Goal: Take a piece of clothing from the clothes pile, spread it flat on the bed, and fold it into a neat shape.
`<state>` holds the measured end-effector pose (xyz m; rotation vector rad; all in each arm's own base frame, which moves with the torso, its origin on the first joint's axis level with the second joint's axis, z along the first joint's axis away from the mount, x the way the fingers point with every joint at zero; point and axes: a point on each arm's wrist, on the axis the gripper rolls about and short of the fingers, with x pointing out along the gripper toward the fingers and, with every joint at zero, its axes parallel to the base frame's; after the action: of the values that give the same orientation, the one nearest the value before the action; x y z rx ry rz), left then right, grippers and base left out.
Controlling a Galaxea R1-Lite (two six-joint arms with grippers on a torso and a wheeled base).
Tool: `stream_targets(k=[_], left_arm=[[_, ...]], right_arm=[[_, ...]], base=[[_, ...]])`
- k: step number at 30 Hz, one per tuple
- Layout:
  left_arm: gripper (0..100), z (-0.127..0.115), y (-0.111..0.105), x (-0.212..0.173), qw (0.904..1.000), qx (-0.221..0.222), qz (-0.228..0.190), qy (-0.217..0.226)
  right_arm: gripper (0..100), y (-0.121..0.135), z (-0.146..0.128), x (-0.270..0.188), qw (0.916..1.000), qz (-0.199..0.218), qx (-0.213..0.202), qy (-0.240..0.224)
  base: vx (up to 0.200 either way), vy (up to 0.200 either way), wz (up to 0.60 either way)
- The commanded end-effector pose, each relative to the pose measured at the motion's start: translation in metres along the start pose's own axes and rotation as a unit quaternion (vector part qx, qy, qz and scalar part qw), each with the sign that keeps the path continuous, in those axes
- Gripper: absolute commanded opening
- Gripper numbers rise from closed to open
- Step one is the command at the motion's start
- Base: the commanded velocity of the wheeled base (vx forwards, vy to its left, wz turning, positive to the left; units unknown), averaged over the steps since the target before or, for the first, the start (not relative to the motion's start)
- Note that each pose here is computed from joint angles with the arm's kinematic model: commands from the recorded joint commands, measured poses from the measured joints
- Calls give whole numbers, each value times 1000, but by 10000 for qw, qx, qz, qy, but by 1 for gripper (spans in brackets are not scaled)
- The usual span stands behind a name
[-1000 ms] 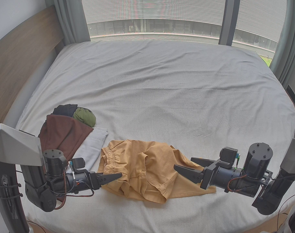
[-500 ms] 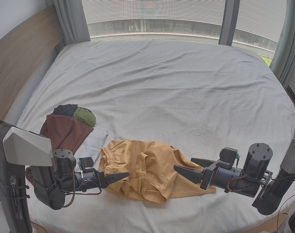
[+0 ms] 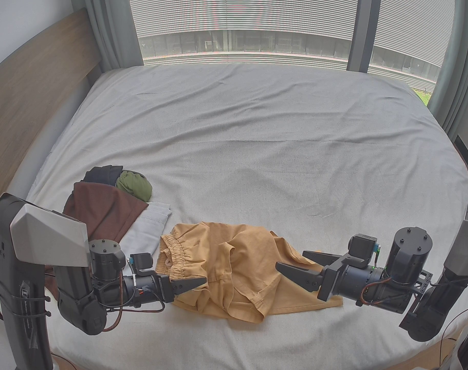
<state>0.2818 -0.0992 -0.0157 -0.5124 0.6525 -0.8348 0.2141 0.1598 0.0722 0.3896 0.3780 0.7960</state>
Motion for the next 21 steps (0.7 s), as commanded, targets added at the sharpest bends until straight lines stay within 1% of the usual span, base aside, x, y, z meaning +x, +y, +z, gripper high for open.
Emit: stream_targets(k=[1,5,9,14,18,21], left_arm=[[0,0,-1,-2,10000,5,5,-5],[0,2,-5,-7,10000,19,4,-37],[0,8,-19,-21,9997,181,-21,-152],[0,16,-29,-33,9989,317,-28,-348],[0,20,-27,-35,9985,330,20,-447],[0,22,-25,-36,9982,331,52,-495]], right_arm=[[100,-1,-1,1,10000,-11,6,23],[100,-1,-2,2,10000,-18,9,37],[100,-1,-3,2,10000,-4,16,61],[100,4,-5,4,9999,95,6,115],[100,2,-14,15,9995,125,11,275],[100,1,-17,28,9995,178,-12,270]], base=[[0,0,0],[0,0,0],[0,0,0],[0,0,0],[0,0,0],[0,0,0]])
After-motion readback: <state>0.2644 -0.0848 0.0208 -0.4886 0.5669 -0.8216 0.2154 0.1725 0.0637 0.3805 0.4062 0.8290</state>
